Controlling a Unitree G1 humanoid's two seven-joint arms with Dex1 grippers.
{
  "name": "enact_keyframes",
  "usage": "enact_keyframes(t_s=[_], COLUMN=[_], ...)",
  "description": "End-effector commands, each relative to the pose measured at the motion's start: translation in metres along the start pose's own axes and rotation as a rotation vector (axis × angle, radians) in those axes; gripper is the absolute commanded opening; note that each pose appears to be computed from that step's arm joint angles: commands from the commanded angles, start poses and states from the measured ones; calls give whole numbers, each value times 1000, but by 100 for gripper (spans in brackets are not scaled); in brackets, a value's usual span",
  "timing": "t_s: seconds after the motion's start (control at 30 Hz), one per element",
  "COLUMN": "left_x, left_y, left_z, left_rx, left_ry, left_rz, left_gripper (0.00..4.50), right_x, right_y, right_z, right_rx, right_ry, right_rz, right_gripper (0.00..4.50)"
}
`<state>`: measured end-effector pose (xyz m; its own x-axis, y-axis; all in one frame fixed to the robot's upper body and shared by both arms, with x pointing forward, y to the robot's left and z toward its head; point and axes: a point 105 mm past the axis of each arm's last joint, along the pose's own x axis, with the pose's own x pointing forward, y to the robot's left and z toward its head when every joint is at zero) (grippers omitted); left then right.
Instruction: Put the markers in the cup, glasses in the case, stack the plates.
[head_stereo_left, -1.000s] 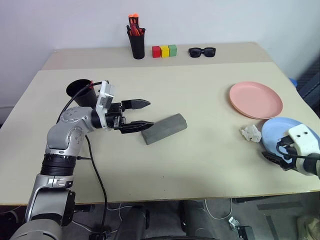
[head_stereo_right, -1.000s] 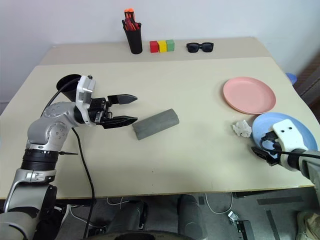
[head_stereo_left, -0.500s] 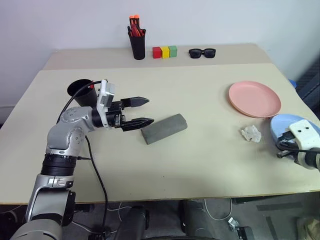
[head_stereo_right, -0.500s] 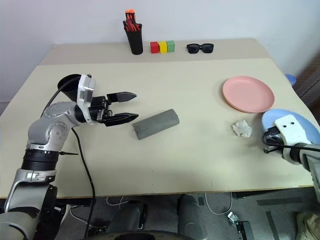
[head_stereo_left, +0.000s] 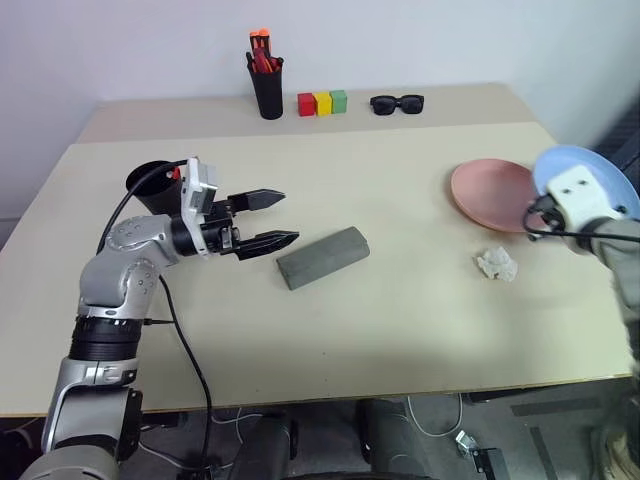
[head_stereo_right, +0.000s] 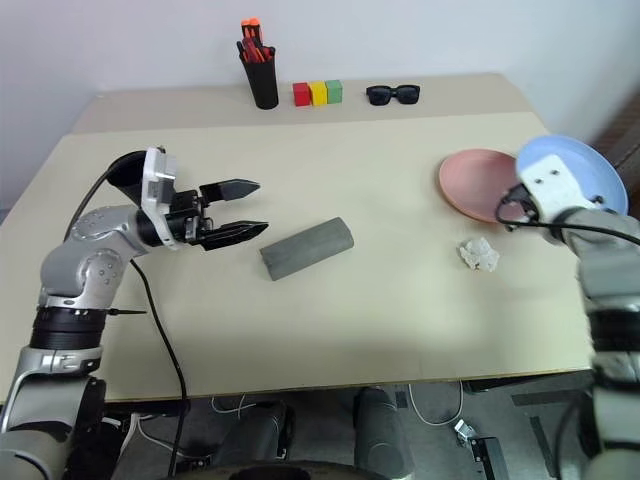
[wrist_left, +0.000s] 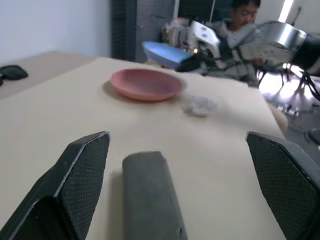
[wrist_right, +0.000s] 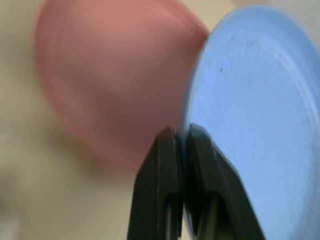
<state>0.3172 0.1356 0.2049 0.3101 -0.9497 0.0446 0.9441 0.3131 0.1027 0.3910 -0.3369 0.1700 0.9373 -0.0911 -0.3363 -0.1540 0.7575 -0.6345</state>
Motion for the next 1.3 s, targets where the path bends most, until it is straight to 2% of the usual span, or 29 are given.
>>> enact_keyframes(t_s=[0.03, 0.2, 0.3, 0.37, 0.47, 0.53, 0.77, 0.9, 1.07, 1.3], left_x=[-12, -15, -17, -18, -15, -11, -3, 1, 3, 6], left_y=[-2, -10, -13, -13, -12, -10, -8, -6, -4, -3], left_z=[15, 15, 14, 14, 14, 15, 15, 16, 14, 13], left_rx=[51, 50, 44, 41, 35, 37, 29, 26, 23, 24], left_ry=[-22, -25, -30, -30, -34, -41, -53, -57, -52, -54], left_rz=[40, 72, 93, 96, 91, 83, 51, 32, 15, 6], left_gripper=[450, 450, 450, 450, 450, 450, 450, 450, 450, 450], right_x=[18, 33, 34, 33, 29, 24, -4, -24, -51, -67], right_y=[10, 29, 33, 31, 26, 18, -12, -5, 27, 37], right_z=[17, 30, 31, 35, 40, 47, 64, 55, 33, -4], right_rx=[-65, -26, 40, 51, 69, 129, 282, 402, 372, 346], right_ry=[-43, -81, -94, -110, -129, -167, -285, -304, -235, -100], right_rz=[28, 111, 151, 157, 157, 149, 81, 177, 337, 341], right_gripper=[5, 5, 97, 186, 351, 444, 444, 444, 444, 444])
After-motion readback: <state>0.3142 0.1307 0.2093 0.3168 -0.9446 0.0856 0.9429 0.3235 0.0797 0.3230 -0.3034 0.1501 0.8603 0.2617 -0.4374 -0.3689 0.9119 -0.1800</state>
